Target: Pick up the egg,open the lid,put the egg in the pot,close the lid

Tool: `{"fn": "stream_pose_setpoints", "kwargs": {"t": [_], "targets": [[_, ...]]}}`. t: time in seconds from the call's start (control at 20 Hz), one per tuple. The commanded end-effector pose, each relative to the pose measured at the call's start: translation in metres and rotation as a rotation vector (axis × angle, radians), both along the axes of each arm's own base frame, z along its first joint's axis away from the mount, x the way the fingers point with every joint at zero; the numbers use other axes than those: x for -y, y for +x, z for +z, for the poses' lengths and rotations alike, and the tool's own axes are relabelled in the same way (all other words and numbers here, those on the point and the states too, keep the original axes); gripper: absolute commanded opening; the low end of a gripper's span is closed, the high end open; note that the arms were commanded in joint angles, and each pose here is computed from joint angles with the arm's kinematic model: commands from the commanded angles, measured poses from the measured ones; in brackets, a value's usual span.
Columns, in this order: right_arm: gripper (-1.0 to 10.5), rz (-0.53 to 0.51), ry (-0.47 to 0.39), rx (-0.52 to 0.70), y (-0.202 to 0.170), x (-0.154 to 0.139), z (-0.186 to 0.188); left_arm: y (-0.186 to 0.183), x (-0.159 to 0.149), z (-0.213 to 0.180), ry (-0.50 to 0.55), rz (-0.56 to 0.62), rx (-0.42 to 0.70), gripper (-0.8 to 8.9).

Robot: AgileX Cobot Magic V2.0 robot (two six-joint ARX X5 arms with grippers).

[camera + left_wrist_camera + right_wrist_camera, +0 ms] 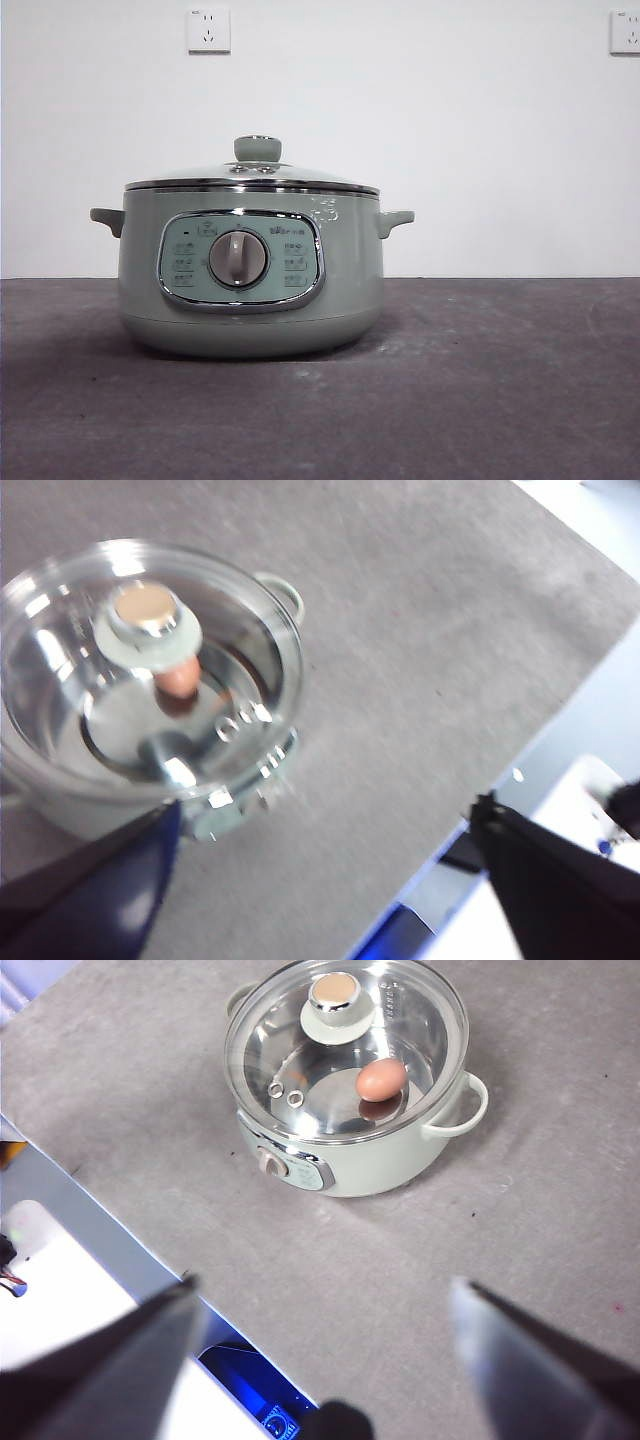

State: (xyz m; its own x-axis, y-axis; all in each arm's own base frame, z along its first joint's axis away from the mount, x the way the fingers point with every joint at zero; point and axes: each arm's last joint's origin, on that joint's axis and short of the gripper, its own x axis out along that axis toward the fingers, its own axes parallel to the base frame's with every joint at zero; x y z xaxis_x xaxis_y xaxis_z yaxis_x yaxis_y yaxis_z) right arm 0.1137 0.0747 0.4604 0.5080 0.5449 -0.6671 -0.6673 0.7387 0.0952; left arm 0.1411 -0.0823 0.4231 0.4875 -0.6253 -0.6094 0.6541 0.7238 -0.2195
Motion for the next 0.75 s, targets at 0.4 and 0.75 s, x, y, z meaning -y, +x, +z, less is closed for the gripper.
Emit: {"fn": "stream_pose_setpoints", "kwargs": {"t": [0.4, 0.75], "targets": [[0.0, -0.021, 0.003, -0.032, -0.0002, 0.0002, -0.0017, -0.0072, -0.0032, -0.0053, 0.054, -0.035, -0.022, -0.04], [0.0, -0.021, 0.003, -0.032, -0.0002, 0.0002, -0.0017, -0.0072, -0.0032, -0.0053, 0.055, -0.034, -0.021, -0.04]]}}
